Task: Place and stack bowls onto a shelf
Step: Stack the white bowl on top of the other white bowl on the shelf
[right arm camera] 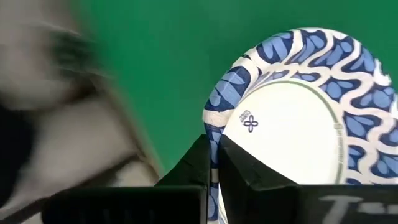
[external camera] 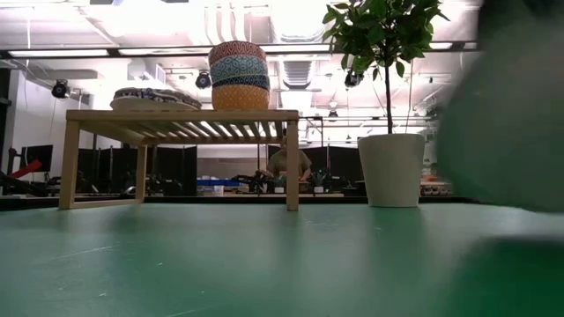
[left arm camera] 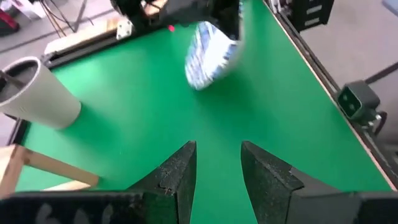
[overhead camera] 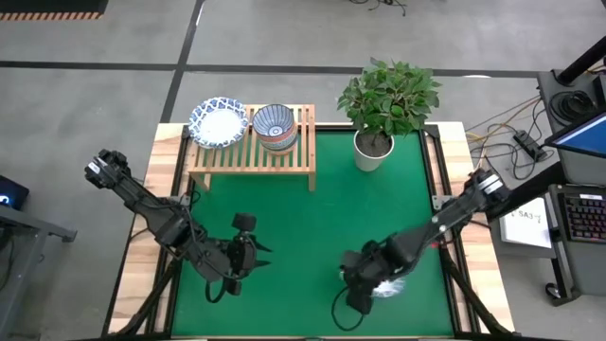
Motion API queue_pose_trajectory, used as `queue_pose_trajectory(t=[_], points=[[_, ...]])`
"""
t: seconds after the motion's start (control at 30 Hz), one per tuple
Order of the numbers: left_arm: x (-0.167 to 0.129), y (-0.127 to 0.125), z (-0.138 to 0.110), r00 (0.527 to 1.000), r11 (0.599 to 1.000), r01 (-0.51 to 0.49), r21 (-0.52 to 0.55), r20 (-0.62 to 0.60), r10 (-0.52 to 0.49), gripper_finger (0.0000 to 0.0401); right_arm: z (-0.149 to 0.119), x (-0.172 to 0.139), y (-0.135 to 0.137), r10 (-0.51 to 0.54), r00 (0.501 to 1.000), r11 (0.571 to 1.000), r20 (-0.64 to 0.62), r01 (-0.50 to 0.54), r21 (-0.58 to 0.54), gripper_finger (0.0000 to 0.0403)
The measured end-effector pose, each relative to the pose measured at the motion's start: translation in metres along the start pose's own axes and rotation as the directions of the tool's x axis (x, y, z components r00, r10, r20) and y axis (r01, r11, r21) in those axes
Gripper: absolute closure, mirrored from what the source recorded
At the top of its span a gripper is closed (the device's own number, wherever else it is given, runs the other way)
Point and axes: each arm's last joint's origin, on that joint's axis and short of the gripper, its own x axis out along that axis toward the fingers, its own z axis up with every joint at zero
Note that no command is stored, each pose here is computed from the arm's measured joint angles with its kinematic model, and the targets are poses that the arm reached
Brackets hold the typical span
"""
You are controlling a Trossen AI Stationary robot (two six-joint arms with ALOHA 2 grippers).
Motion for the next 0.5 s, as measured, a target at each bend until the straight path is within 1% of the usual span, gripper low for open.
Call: queue_pose_trajectory(t=[0.03, 0.07, 0.1, 0.17, 0.23, 0.3, 0.43, 0.5], points=[[0.000, 0.000, 0.001, 1.000, 1.000, 0.000, 0.002, 0.011, 0.000, 0.0292, 0.004, -0.008, 0.006, 0.079, 0.995, 0.994, 0.059, -0.074, -0.084, 0.0393], [0.000, 0.000, 0.003, 1.000, 1.000, 0.001, 0.002, 0.024, -0.001, 0.0292, 0.008, -0.017, 0.013, 0.168, 0.979, 0.972, 0.116, -0.144, -0.184, 0.0393], [0.000, 0.000, 0.004, 0.999, 1.000, 0.002, 0.005, 0.039, -0.003, 0.0292, 0.012, -0.024, 0.019, 0.241, 0.957, 0.941, 0.164, -0.188, -0.282, 0.0394], [0.000, -0.001, 0.007, 0.998, 1.000, 0.005, 0.014, 0.064, -0.006, 0.0288, 0.020, -0.037, 0.026, 0.365, 0.901, 0.862, 0.232, -0.234, -0.449, 0.0394], [0.000, -0.001, 0.008, 0.997, 1.000, 0.008, 0.024, 0.078, -0.010, 0.0278, 0.028, -0.046, 0.029, 0.440, 0.854, 0.791, 0.279, -0.221, -0.570, 0.0394], [0.000, -0.001, 0.010, 0.996, 1.000, 0.018, 0.021, 0.089, -0.020, 0.0263, 0.037, -0.050, 0.028, 0.469, 0.825, 0.738, 0.314, -0.172, -0.652, 0.0394], [0.000, -0.003, 0.010, 0.994, 0.999, 0.039, 0.018, 0.098, -0.040, 0.0224, 0.050, -0.053, 0.022, 0.473, 0.809, 0.652, 0.350, -0.054, -0.757, 0.0394], [0.003, -0.005, 0.009, 0.993, 0.996, 0.077, 0.037, 0.087, -0.080, 0.0206, 0.056, -0.055, 0.021, 0.485, 0.796, 0.611, 0.363, -0.011, -0.792, 0.0394]])
